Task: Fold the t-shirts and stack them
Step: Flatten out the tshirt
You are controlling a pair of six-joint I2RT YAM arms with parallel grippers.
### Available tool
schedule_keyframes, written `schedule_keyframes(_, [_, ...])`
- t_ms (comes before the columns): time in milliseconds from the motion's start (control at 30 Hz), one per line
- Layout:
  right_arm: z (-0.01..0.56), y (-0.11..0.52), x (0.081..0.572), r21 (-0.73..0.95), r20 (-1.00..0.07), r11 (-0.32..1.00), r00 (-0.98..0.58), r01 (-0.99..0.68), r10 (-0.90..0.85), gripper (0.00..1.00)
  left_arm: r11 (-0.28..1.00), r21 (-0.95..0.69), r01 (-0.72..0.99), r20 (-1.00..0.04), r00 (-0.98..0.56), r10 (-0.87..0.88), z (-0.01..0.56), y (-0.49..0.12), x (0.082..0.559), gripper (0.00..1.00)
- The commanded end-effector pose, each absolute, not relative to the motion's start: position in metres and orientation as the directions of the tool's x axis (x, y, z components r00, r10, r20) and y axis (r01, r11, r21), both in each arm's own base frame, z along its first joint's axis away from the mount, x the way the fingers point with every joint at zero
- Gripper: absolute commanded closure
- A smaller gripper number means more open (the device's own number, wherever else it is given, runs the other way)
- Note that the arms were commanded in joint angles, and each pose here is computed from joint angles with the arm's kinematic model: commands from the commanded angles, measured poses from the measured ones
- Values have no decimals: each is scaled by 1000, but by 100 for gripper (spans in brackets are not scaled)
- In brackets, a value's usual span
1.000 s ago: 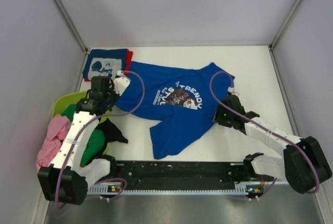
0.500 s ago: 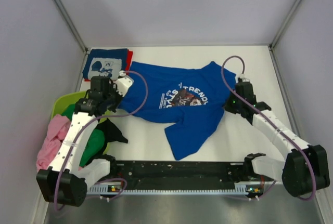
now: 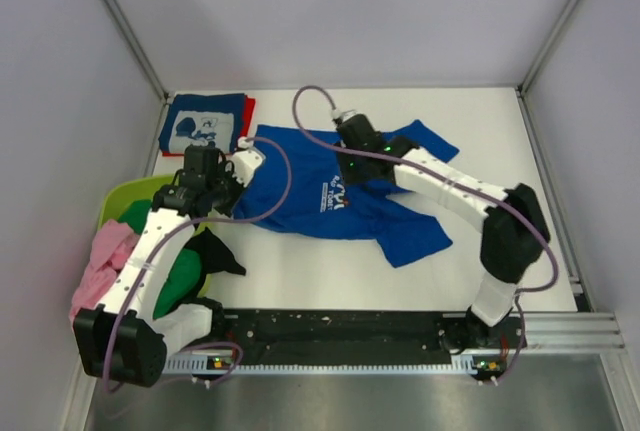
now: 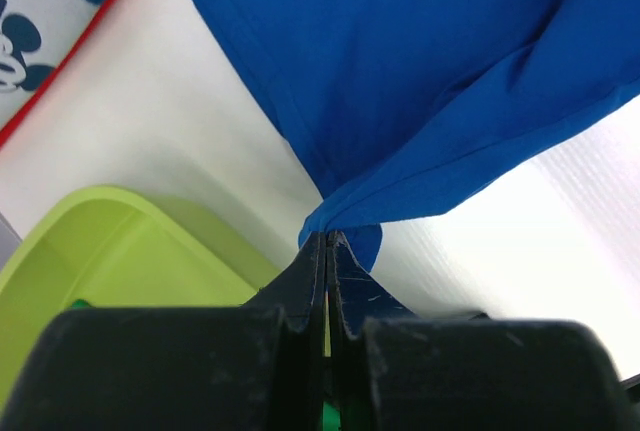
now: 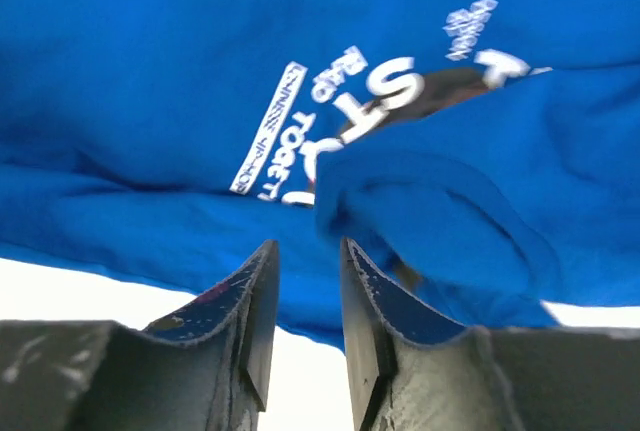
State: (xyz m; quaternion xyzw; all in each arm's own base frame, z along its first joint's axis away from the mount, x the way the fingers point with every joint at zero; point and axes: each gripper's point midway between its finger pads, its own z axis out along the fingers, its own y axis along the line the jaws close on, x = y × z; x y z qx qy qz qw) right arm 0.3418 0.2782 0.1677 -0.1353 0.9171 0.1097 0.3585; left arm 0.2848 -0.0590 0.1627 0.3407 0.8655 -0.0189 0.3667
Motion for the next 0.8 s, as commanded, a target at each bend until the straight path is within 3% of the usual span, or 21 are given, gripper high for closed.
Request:
schedule_keyframes(0, [156,340,309,172,-601,821,-719,-544,-350,63,789,290,542,-666,-478,573,173,-43,292,100])
schedule_keyframes(100, [179,348,300,186,-645,778,-671,-601,-364,50,794,300,528,-665,-481,571,174,-38,291,100])
schedule_keyframes(233, [200,303,304,68,-715,830,-608,-553,-346,37,797,292,529,-660,-492,568,171,-37,292,100])
schedule_keyframes(433, [130,189,283,-28,-600,920,-730,-390,-328,38,796,289,532,-668,-483,565,174,-39,293,100])
schedule_keyframes(567, [99,171,269,-89,-537,903,-743,-420,-399,35,791,292,537,-665,-481,572,176,-39,292,100])
schedule_keyframes(767, [73,162,289,-170,-510,881,-726,-441,-462,36,789,296,538,-667,-475,574,178,-39,290,100])
